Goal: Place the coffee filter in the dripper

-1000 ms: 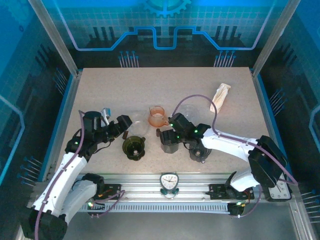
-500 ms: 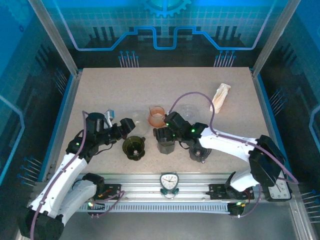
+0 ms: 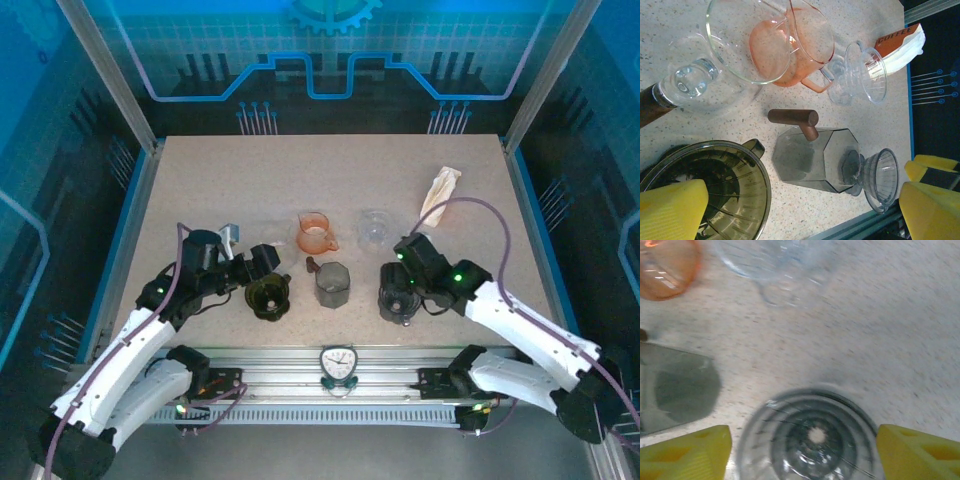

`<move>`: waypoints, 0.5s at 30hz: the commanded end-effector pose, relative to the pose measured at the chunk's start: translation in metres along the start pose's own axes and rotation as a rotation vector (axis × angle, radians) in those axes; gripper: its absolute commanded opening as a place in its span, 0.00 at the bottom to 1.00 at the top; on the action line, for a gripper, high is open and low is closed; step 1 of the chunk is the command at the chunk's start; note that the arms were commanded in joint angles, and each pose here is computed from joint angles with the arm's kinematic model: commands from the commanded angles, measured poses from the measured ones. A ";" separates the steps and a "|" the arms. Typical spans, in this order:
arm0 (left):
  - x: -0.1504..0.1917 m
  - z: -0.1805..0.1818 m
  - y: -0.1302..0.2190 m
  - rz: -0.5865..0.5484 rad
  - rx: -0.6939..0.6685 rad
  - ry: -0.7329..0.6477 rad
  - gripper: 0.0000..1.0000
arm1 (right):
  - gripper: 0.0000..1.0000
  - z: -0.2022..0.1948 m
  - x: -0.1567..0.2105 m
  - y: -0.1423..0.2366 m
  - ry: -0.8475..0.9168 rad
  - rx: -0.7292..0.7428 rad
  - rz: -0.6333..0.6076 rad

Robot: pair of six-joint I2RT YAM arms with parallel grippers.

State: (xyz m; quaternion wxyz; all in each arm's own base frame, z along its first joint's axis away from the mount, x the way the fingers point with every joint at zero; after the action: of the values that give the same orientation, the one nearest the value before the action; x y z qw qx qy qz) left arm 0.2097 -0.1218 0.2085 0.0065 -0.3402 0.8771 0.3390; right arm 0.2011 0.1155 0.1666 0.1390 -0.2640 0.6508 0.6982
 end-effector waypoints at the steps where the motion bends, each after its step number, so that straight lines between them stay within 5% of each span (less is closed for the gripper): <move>1: -0.002 -0.003 0.002 -0.023 0.018 -0.041 0.99 | 0.73 -0.023 0.023 0.001 -0.066 0.042 0.077; 15: 0.000 0.005 -0.002 -0.024 -0.010 -0.020 0.99 | 0.50 -0.034 0.047 -0.037 -0.219 -0.069 0.166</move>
State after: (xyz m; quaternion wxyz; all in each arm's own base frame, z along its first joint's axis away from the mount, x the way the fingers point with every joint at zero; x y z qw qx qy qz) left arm 0.2096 -0.1202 0.2023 0.0031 -0.3428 0.8737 0.3451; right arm 0.1863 0.0724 0.1133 0.1426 -0.1393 0.6520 0.7316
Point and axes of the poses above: each hand's point on the last joint's axis, 136 mm out from that joint toward the fingers, its own y axis back along the fingers, its own z axis along the line the jaws close on, x = y × z, the point moved 4 cm from there along y, back along the fingers, and after that the axes turned 12 degrees about y, right-handed, at the moved point
